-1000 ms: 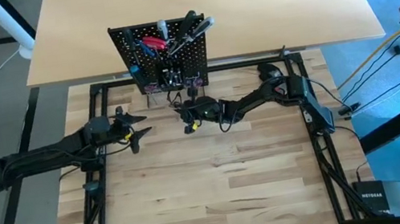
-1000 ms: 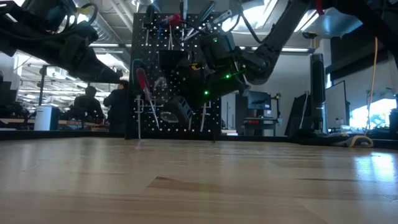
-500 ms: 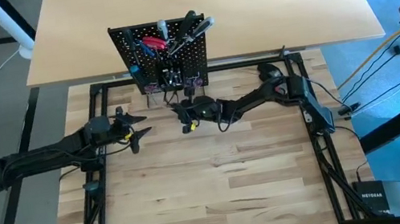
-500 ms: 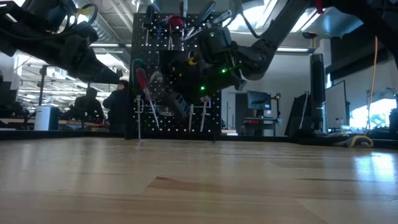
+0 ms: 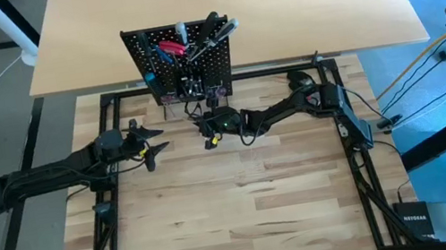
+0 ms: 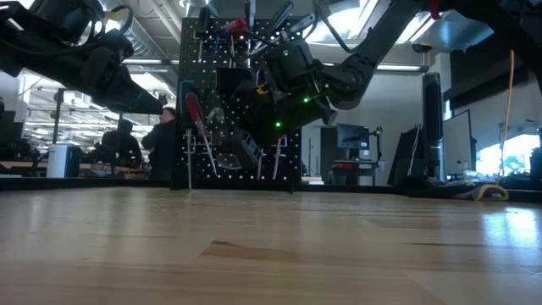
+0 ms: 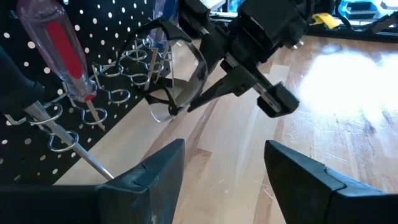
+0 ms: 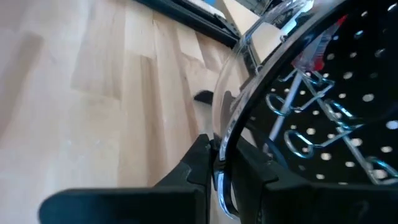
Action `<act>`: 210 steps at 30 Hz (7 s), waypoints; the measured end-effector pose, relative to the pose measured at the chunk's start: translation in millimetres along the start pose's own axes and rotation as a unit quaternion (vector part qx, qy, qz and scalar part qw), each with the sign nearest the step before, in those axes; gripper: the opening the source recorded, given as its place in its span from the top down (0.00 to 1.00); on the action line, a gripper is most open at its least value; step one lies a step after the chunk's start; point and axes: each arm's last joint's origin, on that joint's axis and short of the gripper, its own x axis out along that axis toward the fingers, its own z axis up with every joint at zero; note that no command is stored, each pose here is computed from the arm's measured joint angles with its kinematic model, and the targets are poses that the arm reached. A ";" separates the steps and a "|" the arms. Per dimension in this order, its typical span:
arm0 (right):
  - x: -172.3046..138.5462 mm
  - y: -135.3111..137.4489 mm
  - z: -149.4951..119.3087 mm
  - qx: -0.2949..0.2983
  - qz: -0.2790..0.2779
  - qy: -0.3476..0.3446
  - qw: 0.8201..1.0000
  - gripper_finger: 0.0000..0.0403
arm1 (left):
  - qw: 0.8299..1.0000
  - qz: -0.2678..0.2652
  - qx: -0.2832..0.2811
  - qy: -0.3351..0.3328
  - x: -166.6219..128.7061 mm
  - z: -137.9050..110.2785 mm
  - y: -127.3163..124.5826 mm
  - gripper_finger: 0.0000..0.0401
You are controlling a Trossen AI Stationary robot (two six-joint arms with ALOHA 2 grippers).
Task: Hang tools onto peg board
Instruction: Hang the black protective eyewear on the peg board, then return to Home Position
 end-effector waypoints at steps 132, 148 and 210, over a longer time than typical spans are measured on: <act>5.2 -32.8 3.0 0.220 0.012 0.009 0.975 0.99 | 1.000 -0.014 -0.004 -0.009 -0.3 1.7 -3.4 0.48; 7.6 -38.1 -4.0 0.233 -0.064 0.032 0.970 0.97 | 1.000 -0.014 -0.007 -0.011 -0.3 2.1 -3.4 0.48; -253.2 -16.9 -53.8 0.373 0.173 -0.159 0.898 0.99 | 0.981 -0.126 -0.048 -0.141 -40.7 -3.8 -5.4 0.99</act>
